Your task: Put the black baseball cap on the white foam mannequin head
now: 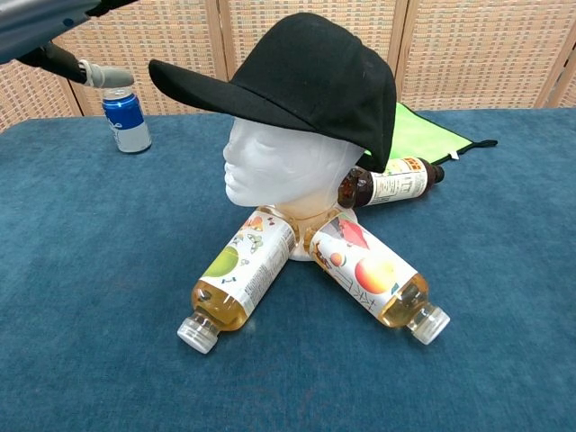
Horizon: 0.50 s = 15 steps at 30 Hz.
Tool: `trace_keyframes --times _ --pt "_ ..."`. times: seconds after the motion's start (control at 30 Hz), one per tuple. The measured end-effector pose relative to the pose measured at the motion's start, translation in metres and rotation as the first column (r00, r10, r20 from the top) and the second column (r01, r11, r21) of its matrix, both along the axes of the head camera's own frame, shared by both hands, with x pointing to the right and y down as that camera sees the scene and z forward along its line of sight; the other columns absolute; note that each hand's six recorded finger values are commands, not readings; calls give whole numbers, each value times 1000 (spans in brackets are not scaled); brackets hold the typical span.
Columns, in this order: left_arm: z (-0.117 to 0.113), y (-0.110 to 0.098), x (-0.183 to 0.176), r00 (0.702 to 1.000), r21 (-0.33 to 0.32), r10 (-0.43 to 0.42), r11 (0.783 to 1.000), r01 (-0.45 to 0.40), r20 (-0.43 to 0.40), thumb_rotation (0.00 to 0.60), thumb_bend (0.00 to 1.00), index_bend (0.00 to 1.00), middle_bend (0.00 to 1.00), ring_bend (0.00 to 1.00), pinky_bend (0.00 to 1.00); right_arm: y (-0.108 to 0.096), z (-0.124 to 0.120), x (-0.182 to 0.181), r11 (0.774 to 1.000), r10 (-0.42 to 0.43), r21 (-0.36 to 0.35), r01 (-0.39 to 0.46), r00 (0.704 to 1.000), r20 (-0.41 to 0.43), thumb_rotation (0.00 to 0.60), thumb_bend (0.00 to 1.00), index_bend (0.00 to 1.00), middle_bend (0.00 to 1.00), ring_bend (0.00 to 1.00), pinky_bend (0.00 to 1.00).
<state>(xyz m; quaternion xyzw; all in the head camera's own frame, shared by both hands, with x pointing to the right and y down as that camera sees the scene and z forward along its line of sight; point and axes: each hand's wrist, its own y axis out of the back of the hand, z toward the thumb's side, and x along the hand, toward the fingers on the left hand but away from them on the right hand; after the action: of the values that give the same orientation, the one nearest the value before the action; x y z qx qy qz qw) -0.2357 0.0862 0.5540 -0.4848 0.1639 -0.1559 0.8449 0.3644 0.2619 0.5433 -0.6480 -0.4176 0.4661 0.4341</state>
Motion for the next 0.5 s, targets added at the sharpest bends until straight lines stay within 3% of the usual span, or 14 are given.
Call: trace_keyframes --times 0.1,0.3,0.5 --pt "-1 7 -2 997 -82 -59 995 55 -44 600 0 50 124 195 277 0 0 0 1000 -2 -1 2 1000 1 600 60 75 0 0 0" --pt "4 28 -6 983 -252 -169 957 146 -72 600 0 127 124 195 283 1 -1 -2 1000 -6 4 6 1000 2 600 60 75 0 0 0" --pt "16 39 -10 977 -320 -213 927 196 -21 600 0 221 166 242 339 1 -2 -2 1000 -6 4 6 1000 1 600 60 74 0 0 0"
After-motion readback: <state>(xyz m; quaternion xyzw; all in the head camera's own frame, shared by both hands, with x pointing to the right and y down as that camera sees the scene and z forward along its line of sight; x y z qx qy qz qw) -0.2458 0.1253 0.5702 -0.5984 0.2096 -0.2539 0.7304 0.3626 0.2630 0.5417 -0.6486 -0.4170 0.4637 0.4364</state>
